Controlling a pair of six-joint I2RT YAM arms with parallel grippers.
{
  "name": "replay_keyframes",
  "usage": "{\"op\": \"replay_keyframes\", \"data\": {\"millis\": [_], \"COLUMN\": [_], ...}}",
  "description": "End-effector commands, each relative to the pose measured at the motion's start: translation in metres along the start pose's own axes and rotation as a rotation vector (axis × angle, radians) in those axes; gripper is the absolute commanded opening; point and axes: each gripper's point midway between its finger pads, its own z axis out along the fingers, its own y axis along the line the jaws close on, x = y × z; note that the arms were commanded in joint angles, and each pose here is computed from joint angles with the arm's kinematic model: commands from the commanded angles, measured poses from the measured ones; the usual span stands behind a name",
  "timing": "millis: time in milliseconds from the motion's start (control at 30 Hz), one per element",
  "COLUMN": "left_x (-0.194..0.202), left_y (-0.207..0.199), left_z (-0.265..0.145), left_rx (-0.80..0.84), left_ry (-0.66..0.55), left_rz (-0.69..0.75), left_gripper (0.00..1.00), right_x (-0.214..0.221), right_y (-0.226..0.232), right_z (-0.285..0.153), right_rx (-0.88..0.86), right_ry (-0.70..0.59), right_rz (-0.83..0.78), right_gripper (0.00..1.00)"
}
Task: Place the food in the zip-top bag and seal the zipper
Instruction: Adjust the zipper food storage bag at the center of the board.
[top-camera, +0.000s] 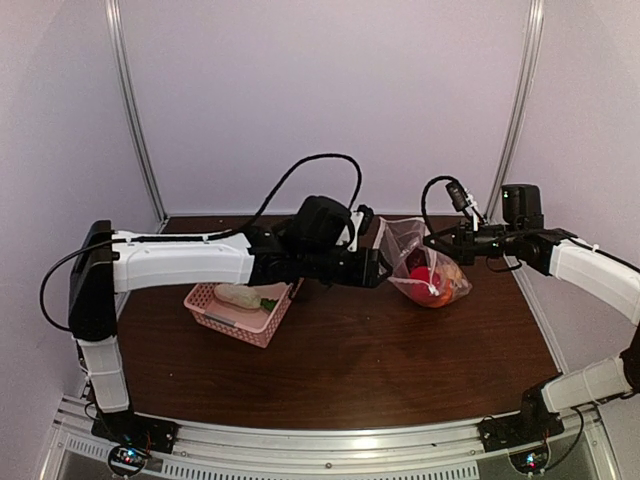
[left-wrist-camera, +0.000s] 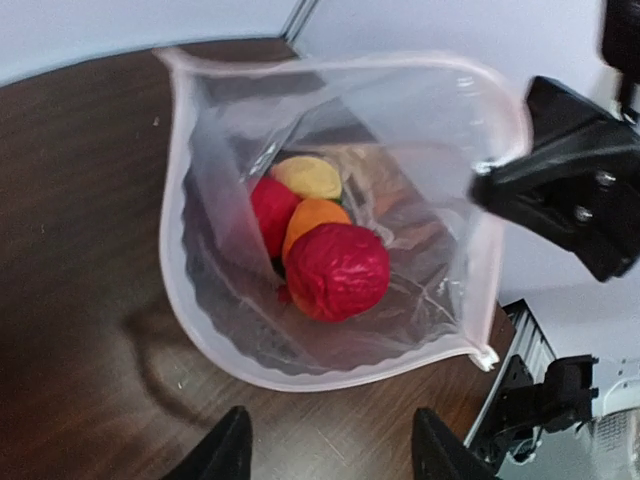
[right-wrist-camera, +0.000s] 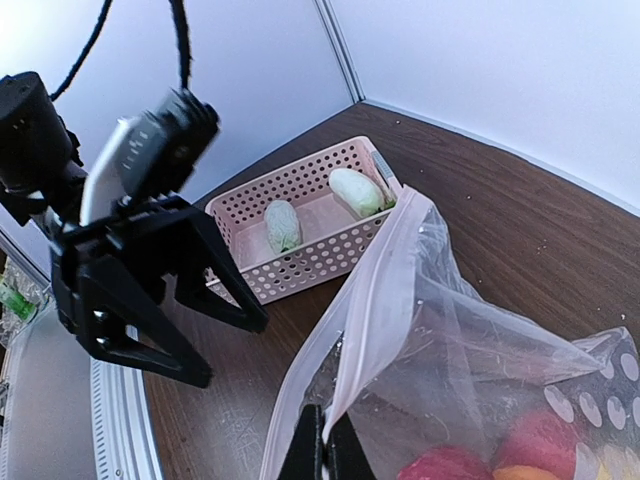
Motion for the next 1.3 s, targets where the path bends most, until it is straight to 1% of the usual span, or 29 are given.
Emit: {"op": "replay_keyframes", "data": {"millis": [0,167,367,533,567,633,667,700,767,800,833,900,933,967,1000,1033,1067,1100,1167,1267], "left_x": [0.007,-0.007,-0.015,-0.020,-0.020,-0.020,-0.020,-0.020,-0.025,-0.032,-0.045,-0.078,-0.093,-0.105,-0.112,-0.114,-0.109,-0.100,-0.083,-0.070], "left_y": [0.031,0.043,0.043,0.036,0.038,0.042,0.044,0.045,0.038,0.028,0.012,-0.020,-0.031,-0.037,-0.033,-0.020,-0.004,0.003,0.001,-0.002], "left_z": [0.017,0.031,0.049,0.053,0.053,0.054,0.055,0.057,0.060,0.059,0.055,0.039,0.029,0.022,0.018,0.020,0.026,0.034,0.048,0.056], "left_rx": [-0.080,-0.107,-0.021,0.014,0.006,-0.013,-0.021,-0.028,-0.002,0.031,0.084,0.155,0.165,0.167,0.141,0.094,0.065,0.092,0.174,0.196], "left_ry": [0.019,0.006,-0.005,-0.006,-0.006,-0.008,-0.006,0.001,0.019,0.025,0.017,-0.028,-0.061,-0.091,-0.121,-0.133,-0.116,-0.070,0.010,0.049], "left_rz": [-0.085,-0.146,-0.198,-0.199,-0.203,-0.210,-0.213,-0.216,-0.218,-0.215,-0.198,-0.158,-0.138,-0.122,-0.118,-0.130,-0.166,-0.205,-0.250,-0.256], "left_gripper": [0.47,0.46,0.40,0.38,0.33,0.14,0.05,0.00,0.00,0.00,0.00,0.00,0.00,0.00,0.00,0.00,0.00,0.00,0.00,0.00], "right_x": [-0.001,0.007,0.016,0.016,0.017,0.015,0.015,0.012,-0.005,-0.016,-0.039,-0.081,-0.096,-0.104,-0.108,-0.106,-0.101,-0.095,-0.089,-0.095], "right_y": [0.002,-0.003,-0.009,-0.010,-0.010,-0.010,-0.011,-0.012,-0.021,-0.026,-0.027,-0.033,-0.037,-0.045,-0.055,-0.063,-0.069,-0.072,-0.073,-0.076], "right_z": [-0.003,-0.004,-0.004,-0.005,-0.004,-0.004,-0.004,-0.005,-0.008,-0.010,-0.017,-0.030,-0.037,-0.045,-0.050,-0.053,-0.051,-0.048,-0.042,-0.044], "right_rx": [0.024,0.061,0.091,0.099,0.099,0.100,0.101,0.112,0.178,0.215,0.248,0.334,0.389,0.454,0.520,0.560,0.572,0.569,0.543,0.570], "right_ry": [-0.001,0.022,0.045,0.048,0.049,0.047,0.046,0.043,0.029,0.036,0.048,0.060,0.070,0.080,0.084,0.098,0.120,0.140,0.154,0.126], "right_rz": [-0.037,-0.075,-0.093,-0.098,-0.097,-0.096,-0.096,-0.097,-0.084,-0.085,-0.097,-0.146,-0.155,-0.146,-0.135,-0.120,-0.108,-0.095,-0.067,-0.049], "right_gripper": [0.00,0.00,0.00,0.00,0.00,0.00,0.00,0.00,0.00,0.00,0.00,0.00,0.00,0.00,0.00,0.00,0.00,0.00,0.00,0.00]}}
